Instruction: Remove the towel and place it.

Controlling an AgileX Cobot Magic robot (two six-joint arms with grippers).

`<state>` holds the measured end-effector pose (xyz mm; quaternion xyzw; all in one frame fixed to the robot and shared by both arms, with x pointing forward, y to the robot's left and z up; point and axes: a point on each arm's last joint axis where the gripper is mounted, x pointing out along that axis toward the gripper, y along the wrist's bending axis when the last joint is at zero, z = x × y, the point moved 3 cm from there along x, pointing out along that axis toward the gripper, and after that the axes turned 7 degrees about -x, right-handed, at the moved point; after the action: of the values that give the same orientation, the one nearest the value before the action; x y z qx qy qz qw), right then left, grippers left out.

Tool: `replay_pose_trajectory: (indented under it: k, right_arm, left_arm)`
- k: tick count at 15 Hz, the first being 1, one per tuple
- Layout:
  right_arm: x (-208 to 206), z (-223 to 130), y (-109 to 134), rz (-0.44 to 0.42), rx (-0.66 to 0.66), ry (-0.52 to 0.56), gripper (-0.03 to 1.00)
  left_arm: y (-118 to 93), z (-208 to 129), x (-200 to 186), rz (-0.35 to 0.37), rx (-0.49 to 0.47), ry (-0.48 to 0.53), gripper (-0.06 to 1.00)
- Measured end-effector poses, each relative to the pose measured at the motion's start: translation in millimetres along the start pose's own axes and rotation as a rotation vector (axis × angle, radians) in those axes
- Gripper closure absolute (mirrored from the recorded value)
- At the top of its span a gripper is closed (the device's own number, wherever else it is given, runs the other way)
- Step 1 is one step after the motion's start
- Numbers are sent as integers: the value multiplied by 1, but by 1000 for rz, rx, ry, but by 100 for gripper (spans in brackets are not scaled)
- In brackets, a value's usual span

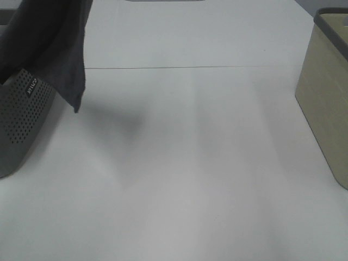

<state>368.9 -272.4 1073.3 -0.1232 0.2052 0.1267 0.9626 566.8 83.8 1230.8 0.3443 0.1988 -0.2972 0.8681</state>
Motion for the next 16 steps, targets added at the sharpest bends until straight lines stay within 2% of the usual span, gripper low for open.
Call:
replay_pose_trajectory:
  k: [3,5,8,10,12,13,16]
  right_arm:
    - [34,13,10,142,48,20,35]
    - [51,15,15,200,76,34,35]
    - [79,17,25,308,85,39,35]
    - [95,29,52,395,28,-9,35]
    - [108,45,86,421,-44,-58,35]
    - [113,47,92,417,-56,-63,35]
    - [129,49,134,448,-131,-58,35]
  left_arm:
    - [-25,10,17,-36,20,-4,94]
    - [-31,18,17,-40,12,-39,94]
    - [-32,25,16,-34,-64,-89,94]
    - [-32,25,16,-34,-74,-90,94]
    - [-32,25,16,-34,-74,-90,94]
    - [-32,25,16,-34,-74,-90,94]
    - [-34,26,16,-50,-86,-96,94]
